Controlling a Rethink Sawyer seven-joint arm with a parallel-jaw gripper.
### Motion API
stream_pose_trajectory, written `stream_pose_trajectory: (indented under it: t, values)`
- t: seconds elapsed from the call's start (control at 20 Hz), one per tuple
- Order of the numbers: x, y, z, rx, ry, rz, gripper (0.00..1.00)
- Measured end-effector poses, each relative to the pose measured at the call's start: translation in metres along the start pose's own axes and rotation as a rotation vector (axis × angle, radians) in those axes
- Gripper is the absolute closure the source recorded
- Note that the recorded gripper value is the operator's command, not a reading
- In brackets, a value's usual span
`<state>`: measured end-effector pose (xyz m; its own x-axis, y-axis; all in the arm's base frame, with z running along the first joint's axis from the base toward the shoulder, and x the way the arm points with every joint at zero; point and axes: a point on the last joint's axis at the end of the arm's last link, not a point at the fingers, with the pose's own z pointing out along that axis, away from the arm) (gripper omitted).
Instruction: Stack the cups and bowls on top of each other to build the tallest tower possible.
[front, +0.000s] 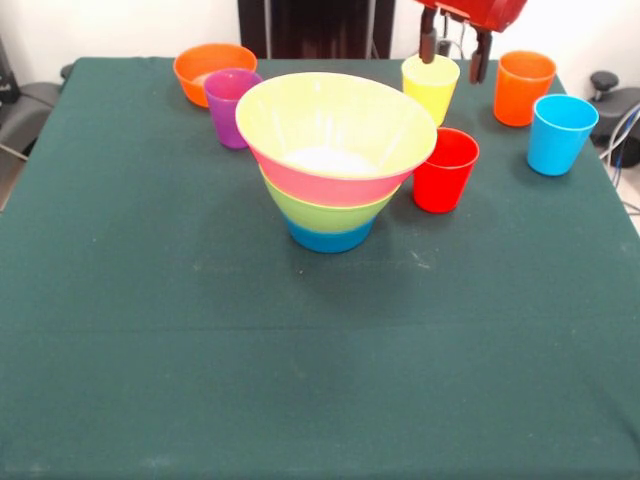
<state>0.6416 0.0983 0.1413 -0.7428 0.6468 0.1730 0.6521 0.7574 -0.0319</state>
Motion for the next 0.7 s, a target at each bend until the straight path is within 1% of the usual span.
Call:
stream_pose_trajectory:
  t: [0.35, 0.55, 0.7]
  values:
    - [0.011, 0.012, -0.008, -0.010, -0.011, -0.019, 0.00]
    - [0.013, 0.014, -0.007, -0.011, -0.009, -0.021, 0.00]
    - [0.012, 0.013, -0.005, -0.012, -0.016, -0.019, 0.00]
